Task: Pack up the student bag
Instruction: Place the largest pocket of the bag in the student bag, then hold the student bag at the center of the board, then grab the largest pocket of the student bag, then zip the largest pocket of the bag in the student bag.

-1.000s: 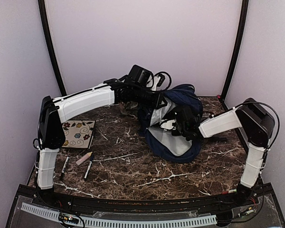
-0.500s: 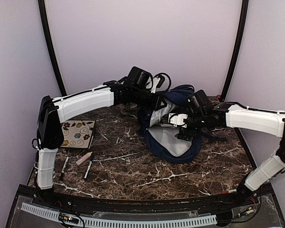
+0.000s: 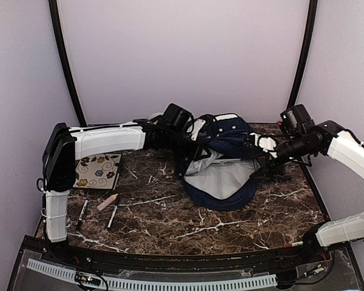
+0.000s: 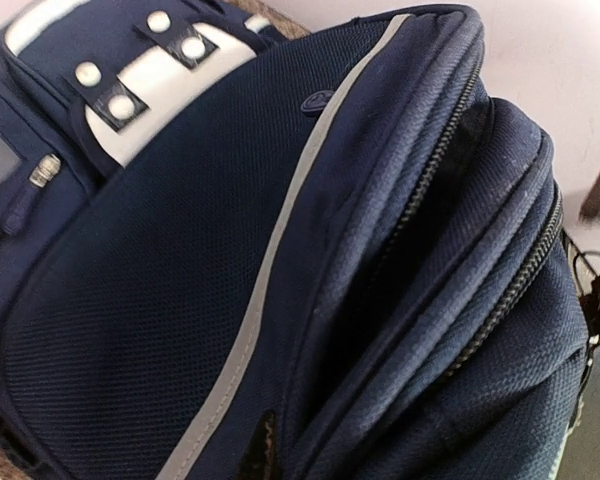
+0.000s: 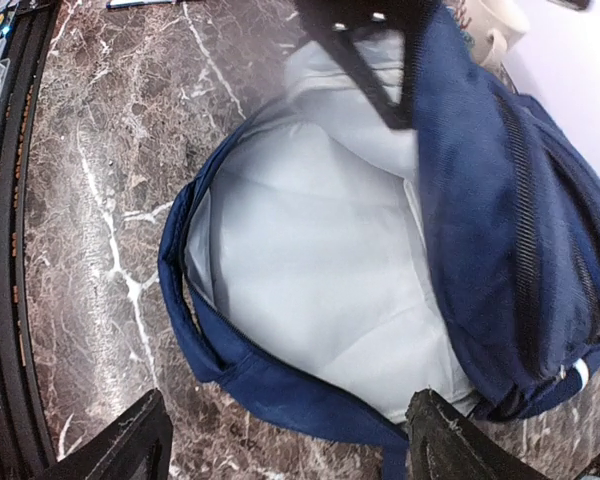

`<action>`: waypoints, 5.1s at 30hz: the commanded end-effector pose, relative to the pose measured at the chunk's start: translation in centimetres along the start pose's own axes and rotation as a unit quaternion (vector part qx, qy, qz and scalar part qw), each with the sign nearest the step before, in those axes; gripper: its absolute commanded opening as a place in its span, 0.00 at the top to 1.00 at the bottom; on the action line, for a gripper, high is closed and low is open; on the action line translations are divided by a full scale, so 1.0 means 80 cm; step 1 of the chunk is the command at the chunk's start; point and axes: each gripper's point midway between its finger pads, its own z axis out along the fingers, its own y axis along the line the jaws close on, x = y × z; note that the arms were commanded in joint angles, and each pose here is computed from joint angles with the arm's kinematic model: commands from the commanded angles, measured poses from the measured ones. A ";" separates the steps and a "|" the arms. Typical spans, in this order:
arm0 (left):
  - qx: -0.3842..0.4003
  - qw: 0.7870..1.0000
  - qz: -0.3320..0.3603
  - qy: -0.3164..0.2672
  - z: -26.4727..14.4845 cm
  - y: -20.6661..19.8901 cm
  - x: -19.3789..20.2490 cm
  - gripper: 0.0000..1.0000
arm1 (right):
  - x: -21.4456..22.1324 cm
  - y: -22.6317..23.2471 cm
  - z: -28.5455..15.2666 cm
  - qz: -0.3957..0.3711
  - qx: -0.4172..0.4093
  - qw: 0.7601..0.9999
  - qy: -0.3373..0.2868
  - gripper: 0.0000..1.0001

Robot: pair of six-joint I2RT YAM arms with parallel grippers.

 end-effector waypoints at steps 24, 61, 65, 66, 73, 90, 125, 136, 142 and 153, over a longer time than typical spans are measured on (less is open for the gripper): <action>-0.001 0.990 0.114 -0.082 -0.157 0.015 0.124 0.12 | -0.038 -0.101 0.044 0.142 -0.038 0.987 -0.064 0.32; 0.068 0.983 0.160 -0.058 0.002 0.120 0.192 0.75 | 0.057 -0.089 0.206 0.287 -0.151 0.945 0.039 0.46; 0.047 0.984 0.163 -0.050 0.001 0.128 0.196 0.84 | 0.055 -0.088 0.207 0.289 -0.156 0.944 0.037 0.46; 0.039 0.985 0.164 -0.049 0.001 0.131 0.197 0.84 | 0.053 -0.088 0.206 0.288 -0.157 0.944 0.036 0.46; 0.015 0.985 0.167 -0.037 -0.004 0.140 0.202 1.00 | 0.054 -0.085 0.208 0.289 -0.161 0.943 0.040 0.47; -0.025 0.986 0.162 -0.039 -0.057 0.125 0.220 0.53 | 0.051 -0.091 0.216 0.292 -0.148 0.943 0.051 0.47; 0.034 0.979 0.196 -0.042 -0.006 0.131 0.204 0.98 | 0.033 -0.075 0.223 0.264 -0.165 0.948 0.065 0.47; -0.010 0.986 0.164 0.037 -0.048 0.097 0.257 1.00 | -0.084 -0.026 0.261 0.208 -0.217 0.953 0.024 0.48; -0.002 0.984 0.158 0.079 -0.045 0.063 0.284 1.00 | -0.109 -0.009 0.327 0.211 -0.219 0.952 0.043 0.48; 0.039 0.978 0.180 0.095 -0.037 -0.025 0.305 1.00 | -0.031 0.010 0.397 0.276 -0.183 0.932 0.149 0.50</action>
